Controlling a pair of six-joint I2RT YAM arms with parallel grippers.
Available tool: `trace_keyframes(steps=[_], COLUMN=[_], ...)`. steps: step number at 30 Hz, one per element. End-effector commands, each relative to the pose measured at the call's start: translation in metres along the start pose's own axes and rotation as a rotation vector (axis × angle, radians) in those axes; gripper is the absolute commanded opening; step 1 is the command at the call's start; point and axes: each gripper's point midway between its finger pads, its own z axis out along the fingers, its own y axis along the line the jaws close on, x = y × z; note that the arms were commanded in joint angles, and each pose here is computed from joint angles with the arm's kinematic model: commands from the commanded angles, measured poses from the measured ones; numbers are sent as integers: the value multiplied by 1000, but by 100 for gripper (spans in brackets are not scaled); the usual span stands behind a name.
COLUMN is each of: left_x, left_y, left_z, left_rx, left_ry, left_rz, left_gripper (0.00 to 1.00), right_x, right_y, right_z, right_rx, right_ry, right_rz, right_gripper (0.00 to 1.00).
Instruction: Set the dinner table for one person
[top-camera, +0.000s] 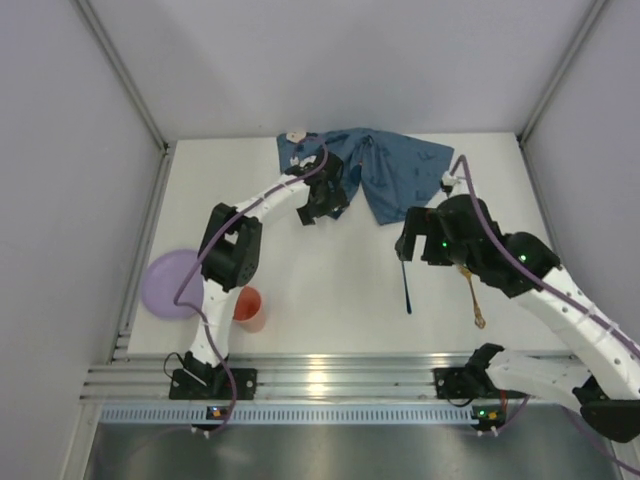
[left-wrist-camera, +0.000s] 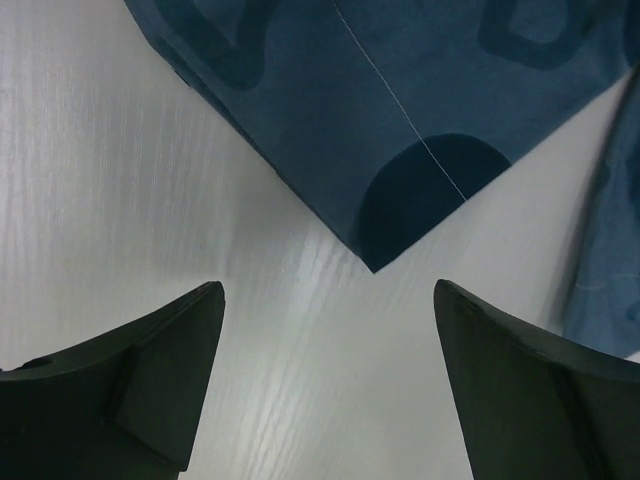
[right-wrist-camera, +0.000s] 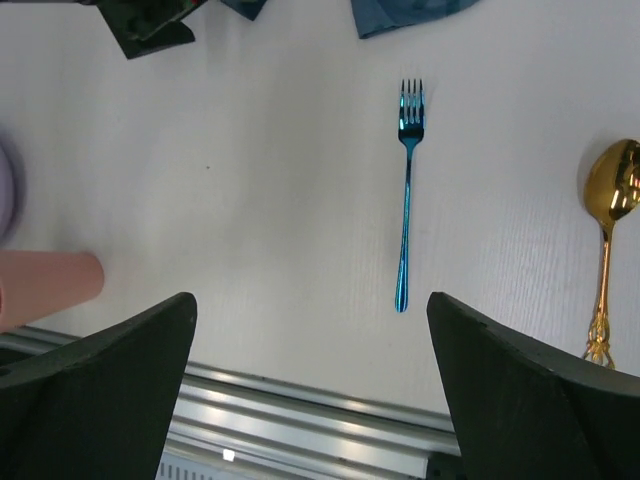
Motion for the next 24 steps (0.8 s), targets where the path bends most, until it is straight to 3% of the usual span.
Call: trace_keyframes(steps=[1, 7, 9, 11, 13, 19, 20, 21, 24], left_x=[-23, -27, -27, -31, -46, -96, -104, -98, -91], left_y=[-9, -13, -3, 15, 33, 86, 84, 97, 85], left_z=[1, 7, 1, -2, -6, -13, -16, -8, 1], left_rx=[-15, -50, -96, -144, -136, -137, -78, -57, 93], left_ry=[-55, -39, -47, -77, -99, -59, -65, -26, -5], left_rz=[-117, -170, -172, -176, -200, -96, -39, -33, 45], left_gripper=[90, 70, 62, 60, 61, 84, 91, 92, 93], right_x=[7, 16, 17, 17, 15, 4, 4, 3, 7], right_y=[-22, -48, -50, -47, -44, -31, -30, -30, -29], right_z=[-30, -54, -53, -49, -44, -33, -29, -28, -18], right_rx=[39, 96, 114, 118, 115, 101, 108, 109, 113], right_ry=[-30, -53, -36, -21, -19, -6, 3, 3, 22], right_rz=[120, 145, 130, 115, 97, 35, 22, 10, -20], right_gripper=[100, 100, 100, 100, 100, 100, 100, 99, 100])
